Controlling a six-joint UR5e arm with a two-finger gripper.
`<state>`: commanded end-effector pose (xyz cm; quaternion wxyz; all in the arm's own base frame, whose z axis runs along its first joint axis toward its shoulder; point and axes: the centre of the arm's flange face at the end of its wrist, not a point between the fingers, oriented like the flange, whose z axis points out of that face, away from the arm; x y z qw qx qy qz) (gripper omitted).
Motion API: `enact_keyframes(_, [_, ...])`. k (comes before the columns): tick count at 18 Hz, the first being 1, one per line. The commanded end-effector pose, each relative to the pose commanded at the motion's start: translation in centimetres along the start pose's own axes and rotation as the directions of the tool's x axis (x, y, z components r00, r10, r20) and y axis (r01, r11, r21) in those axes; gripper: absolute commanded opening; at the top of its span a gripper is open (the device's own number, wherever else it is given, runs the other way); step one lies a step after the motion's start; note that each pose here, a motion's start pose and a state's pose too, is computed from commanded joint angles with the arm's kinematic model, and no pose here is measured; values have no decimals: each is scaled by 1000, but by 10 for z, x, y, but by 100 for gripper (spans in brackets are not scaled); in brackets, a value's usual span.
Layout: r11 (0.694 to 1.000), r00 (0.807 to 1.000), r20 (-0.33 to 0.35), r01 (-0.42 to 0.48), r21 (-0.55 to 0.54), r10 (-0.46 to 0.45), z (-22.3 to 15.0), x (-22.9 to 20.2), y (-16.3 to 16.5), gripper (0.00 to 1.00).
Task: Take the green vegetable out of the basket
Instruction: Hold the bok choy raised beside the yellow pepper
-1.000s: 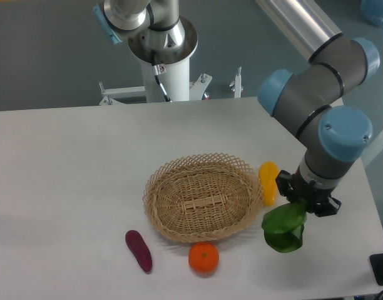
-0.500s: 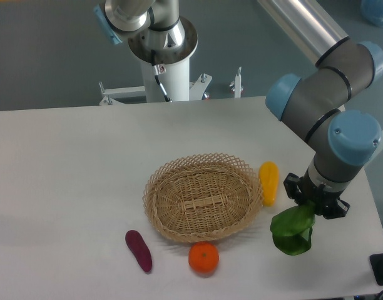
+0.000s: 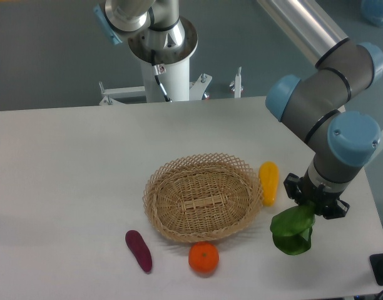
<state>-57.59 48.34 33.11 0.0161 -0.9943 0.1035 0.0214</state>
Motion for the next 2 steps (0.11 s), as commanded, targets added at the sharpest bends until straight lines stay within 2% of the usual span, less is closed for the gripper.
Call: enact_keyframes(2, [1000,1000,0,2,0,-2,0,0,0,26])
